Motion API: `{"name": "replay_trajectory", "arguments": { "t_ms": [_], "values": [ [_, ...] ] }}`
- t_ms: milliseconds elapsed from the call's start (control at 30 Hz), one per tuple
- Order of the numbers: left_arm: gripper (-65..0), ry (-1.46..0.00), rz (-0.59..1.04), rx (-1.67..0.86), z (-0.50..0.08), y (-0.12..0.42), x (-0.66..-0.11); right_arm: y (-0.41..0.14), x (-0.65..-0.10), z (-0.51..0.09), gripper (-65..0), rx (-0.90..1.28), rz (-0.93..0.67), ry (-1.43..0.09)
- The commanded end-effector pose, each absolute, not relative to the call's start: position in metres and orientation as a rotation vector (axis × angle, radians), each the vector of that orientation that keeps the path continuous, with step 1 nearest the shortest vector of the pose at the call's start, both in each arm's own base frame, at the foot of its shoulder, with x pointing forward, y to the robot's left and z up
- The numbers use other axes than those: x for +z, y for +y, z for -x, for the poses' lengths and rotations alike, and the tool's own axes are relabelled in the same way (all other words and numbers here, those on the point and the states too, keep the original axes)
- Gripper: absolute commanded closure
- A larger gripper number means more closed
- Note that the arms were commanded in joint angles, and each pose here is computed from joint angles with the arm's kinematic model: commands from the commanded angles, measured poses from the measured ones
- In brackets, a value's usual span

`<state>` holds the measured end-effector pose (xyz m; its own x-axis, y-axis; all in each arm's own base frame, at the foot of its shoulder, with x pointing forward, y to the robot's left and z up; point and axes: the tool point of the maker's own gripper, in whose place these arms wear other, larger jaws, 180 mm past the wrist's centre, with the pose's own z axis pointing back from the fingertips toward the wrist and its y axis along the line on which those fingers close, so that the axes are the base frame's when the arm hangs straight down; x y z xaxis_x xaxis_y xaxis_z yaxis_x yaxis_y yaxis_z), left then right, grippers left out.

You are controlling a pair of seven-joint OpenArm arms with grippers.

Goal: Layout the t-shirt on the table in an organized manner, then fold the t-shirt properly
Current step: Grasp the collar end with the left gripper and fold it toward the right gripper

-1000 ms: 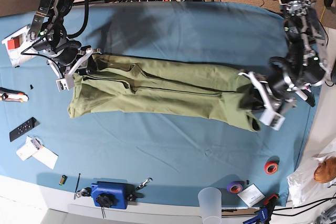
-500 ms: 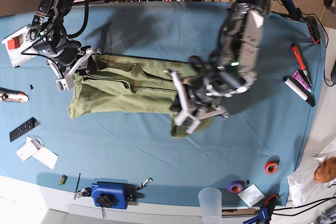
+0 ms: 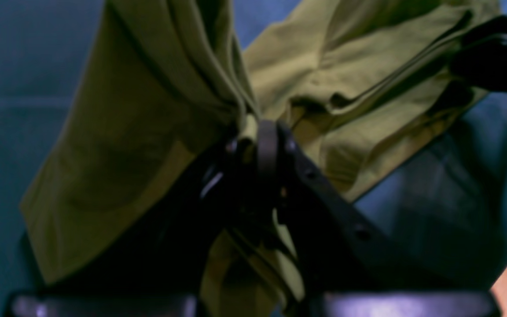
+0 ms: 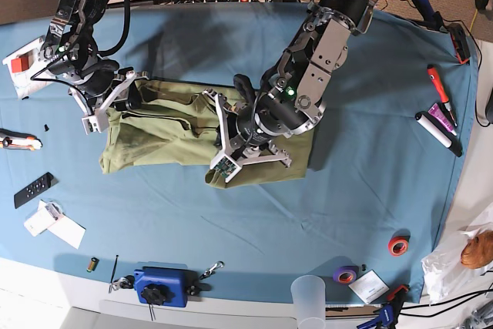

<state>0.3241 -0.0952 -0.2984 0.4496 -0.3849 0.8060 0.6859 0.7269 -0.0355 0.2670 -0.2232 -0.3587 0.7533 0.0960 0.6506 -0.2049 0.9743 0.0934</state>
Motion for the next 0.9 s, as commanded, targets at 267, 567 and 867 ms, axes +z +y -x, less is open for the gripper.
{"name": "replay_trajectory", "arguments": {
  "t_ms": [267,567,867],
  "values": [
    [-25.7,-0.981,0.428,-0.682,-0.334,-0.105,-0.272,-0.224,-0.345,-0.276,-17.5,0.181,-0.158,-0.755],
    [-31.7,-0.917,0.414,-0.689,-0.327,-0.110,-0.264,-0.224,-0.340,-0.280,-17.5,0.182,-0.161,-0.790],
    [-28.9,-0.915,0.104,-0.566,-0.353,-0.031,-0.273,-0.238,-0.250,-0.287,-17.5,0.197,-0.184,-1.080]
  ]
}}
